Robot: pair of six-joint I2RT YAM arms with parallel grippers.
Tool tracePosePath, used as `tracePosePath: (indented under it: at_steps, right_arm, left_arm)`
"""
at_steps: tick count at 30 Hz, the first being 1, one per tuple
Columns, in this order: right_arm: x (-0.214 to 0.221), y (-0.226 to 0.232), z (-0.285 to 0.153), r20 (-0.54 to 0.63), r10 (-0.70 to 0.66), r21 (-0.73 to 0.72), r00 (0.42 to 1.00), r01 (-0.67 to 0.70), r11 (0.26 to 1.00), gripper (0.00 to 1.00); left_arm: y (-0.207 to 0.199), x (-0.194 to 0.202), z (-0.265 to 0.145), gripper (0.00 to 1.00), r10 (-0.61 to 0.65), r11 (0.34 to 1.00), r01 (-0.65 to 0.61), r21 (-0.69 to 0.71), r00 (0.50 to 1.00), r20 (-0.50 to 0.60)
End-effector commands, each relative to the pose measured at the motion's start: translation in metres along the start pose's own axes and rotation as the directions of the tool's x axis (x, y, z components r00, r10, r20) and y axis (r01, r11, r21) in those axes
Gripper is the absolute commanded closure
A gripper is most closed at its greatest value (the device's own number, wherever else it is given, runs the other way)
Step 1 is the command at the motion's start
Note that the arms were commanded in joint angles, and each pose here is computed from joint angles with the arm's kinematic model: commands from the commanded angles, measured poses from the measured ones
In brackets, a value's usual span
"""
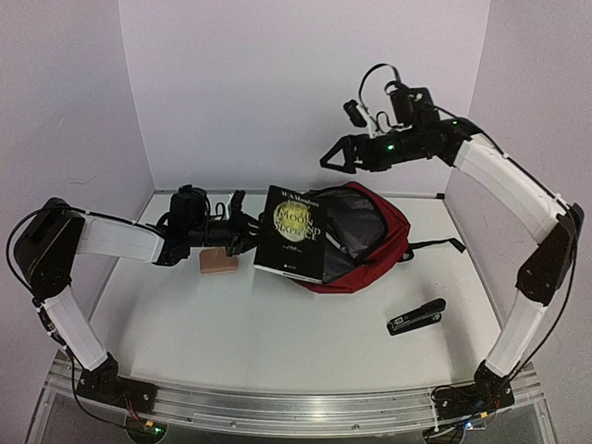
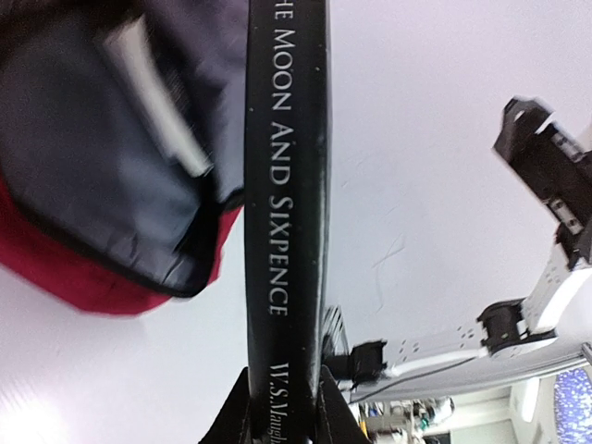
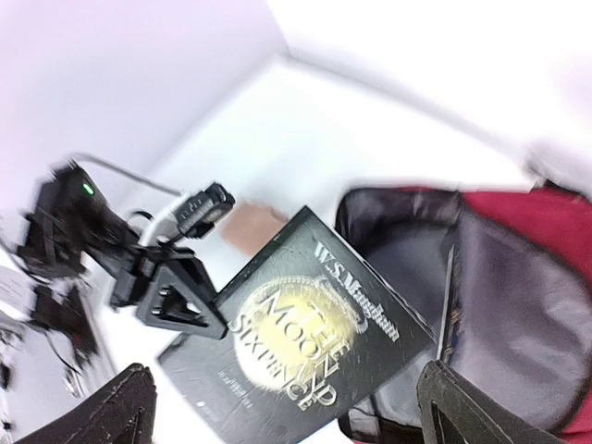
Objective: Pack the student bag
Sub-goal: Pick up the book from the center of the board.
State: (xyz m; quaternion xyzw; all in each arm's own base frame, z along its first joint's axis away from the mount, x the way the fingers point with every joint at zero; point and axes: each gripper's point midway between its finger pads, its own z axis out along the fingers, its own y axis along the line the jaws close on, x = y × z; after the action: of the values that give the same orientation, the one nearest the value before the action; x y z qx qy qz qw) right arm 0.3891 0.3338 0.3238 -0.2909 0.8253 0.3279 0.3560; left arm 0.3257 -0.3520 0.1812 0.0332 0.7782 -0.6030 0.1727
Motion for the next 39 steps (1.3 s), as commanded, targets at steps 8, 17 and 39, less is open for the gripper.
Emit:
tracePosePath:
  at_steps: [8,17,39]
  right_arm:
    - [0.009,0.044,-0.023,-0.017,0.158,-0.273,0.987,-0.157,0.949,0.02]
    - [0.007,0.036,-0.002,0.029,0.348,-0.341,0.937,-0.318,0.885,0.02]
    - [-0.047,0.048,0.011,0.069,0.600,-0.669,0.797,-0.409,0.620,0.55]
  left_arm:
    - [-0.160,-0.081,-0.073,1.00,0.140,0.894,-0.331,0.301,0.846,0.515]
    - [-0.189,-0.087,-0.119,1.00,0.089,0.836,-0.445,0.321,0.687,0.721]
    - [-0.201,-0.076,-0.088,1.00,-0.046,0.784,-0.452,0.427,0.642,0.765]
